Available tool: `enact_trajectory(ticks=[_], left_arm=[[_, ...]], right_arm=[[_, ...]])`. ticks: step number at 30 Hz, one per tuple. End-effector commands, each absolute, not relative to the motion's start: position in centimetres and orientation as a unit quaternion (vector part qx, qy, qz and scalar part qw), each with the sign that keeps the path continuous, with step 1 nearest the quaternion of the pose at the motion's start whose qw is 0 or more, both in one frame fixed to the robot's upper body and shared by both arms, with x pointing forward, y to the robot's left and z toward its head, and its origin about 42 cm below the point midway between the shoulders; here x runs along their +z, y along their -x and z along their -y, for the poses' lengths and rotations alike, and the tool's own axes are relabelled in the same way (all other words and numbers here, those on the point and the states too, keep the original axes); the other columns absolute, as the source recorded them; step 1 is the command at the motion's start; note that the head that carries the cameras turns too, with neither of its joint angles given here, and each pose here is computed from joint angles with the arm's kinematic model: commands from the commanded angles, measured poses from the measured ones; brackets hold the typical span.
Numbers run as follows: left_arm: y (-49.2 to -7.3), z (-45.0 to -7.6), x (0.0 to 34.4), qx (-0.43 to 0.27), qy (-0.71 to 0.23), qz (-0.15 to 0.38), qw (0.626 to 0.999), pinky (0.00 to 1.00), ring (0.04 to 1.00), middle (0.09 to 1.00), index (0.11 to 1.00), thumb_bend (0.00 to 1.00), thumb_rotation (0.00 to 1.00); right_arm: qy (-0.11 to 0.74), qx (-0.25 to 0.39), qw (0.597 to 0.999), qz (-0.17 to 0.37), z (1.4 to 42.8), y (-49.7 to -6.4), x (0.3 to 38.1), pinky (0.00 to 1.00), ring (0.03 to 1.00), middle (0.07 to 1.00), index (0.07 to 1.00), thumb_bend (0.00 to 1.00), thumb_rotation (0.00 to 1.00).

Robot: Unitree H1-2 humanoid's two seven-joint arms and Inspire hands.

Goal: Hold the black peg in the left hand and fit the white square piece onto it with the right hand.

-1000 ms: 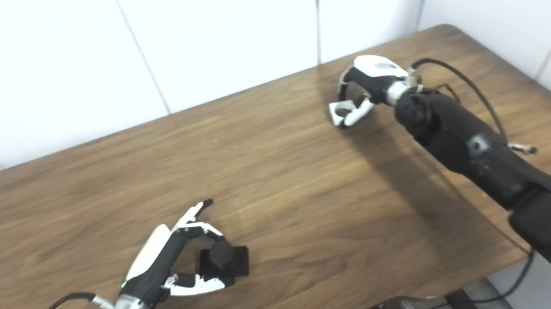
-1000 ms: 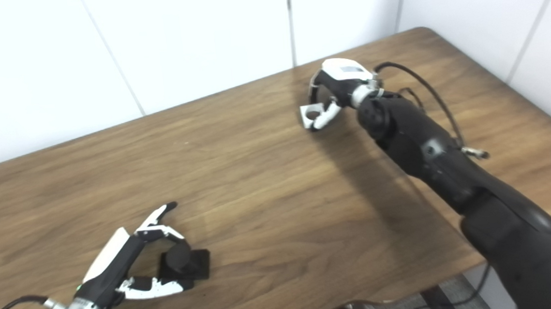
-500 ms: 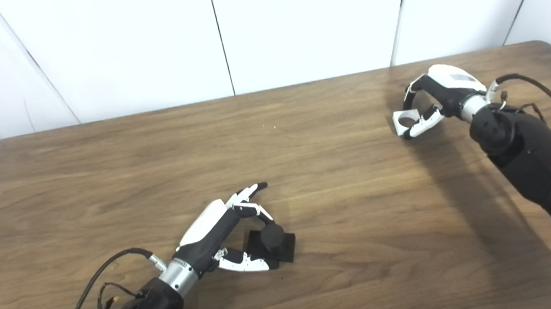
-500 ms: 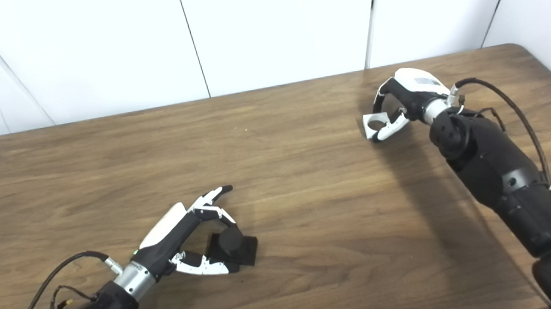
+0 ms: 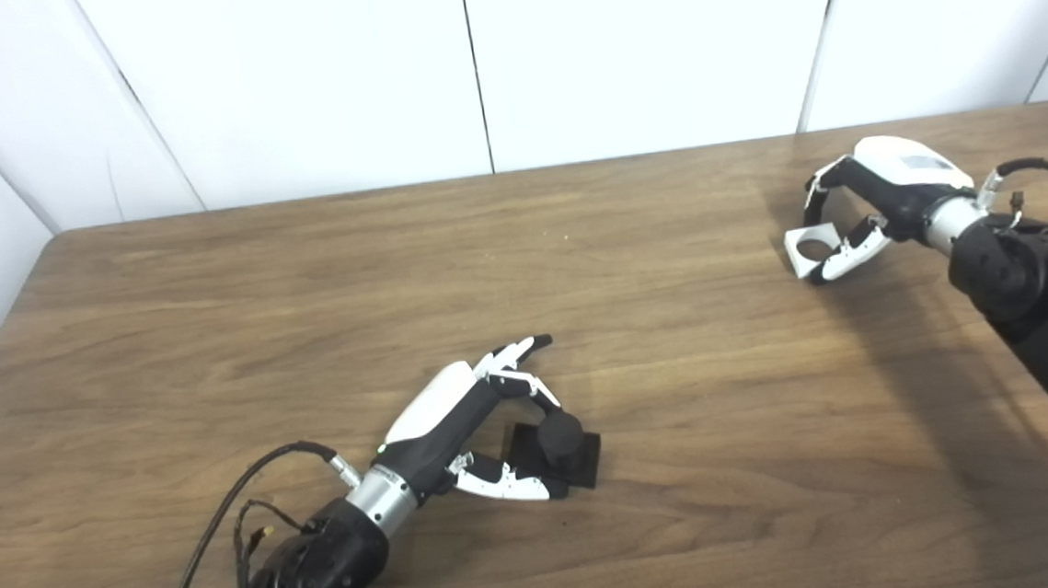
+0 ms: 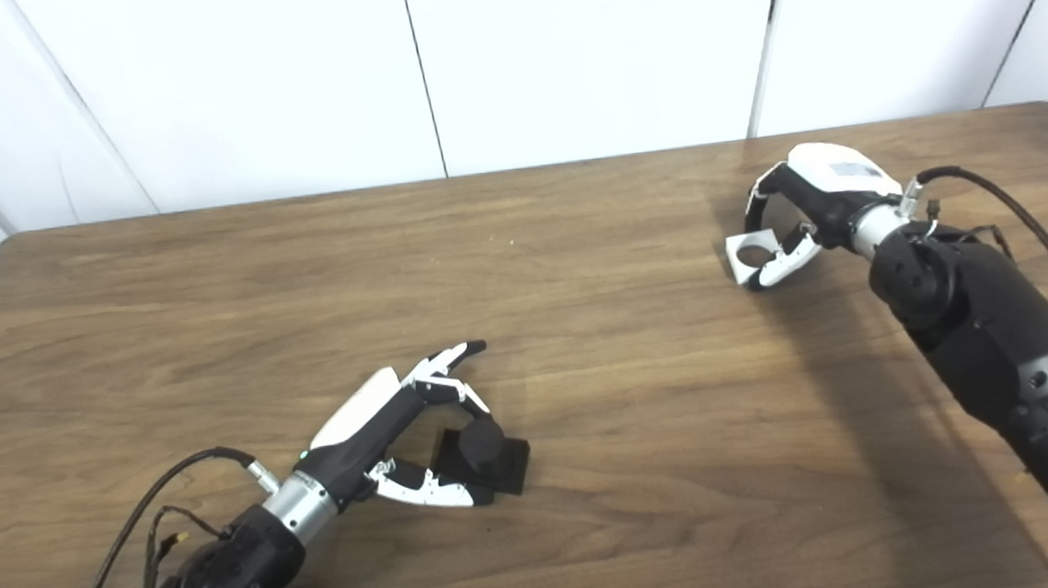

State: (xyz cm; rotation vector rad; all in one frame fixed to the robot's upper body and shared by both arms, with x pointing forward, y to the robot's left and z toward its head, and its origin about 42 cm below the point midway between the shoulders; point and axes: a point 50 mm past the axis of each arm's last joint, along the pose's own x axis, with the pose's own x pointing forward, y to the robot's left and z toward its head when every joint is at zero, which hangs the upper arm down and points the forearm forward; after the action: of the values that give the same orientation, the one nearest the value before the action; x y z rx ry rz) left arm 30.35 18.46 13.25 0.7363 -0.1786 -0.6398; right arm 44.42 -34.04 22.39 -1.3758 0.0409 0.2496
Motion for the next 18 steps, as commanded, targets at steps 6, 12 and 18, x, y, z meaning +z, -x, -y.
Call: enact_trajectory(ticks=[6,12,18], left_arm=[[-30.5,-18.7,11.9,-0.316,-0.372,0.043,0.872,1.00,1.000,1.000,0.492,0.52,0.07],[-30.6,-18.7,11.8,-0.316,-0.372,0.041,0.872,1.00,1.000,1.000,0.492,0.52,0.07],[-30.6,-18.6,11.9,-0.316,-0.372,0.041,0.872,1.00,1.000,1.000,0.492,0.52,0.07]], right_arm=[[0.627,0.144,0.763,0.062,31.7,-43.9,25.4,0.91,0.887,0.815,0.483,0.52,0.13],[0.618,0.170,0.761,0.100,29.4,-42.9,26.7,0.92,0.893,0.819,0.482,0.52,0.13],[0.615,0.190,0.753,0.134,27.2,-41.6,27.9,0.92,0.897,0.818,0.482,0.52,0.14]])
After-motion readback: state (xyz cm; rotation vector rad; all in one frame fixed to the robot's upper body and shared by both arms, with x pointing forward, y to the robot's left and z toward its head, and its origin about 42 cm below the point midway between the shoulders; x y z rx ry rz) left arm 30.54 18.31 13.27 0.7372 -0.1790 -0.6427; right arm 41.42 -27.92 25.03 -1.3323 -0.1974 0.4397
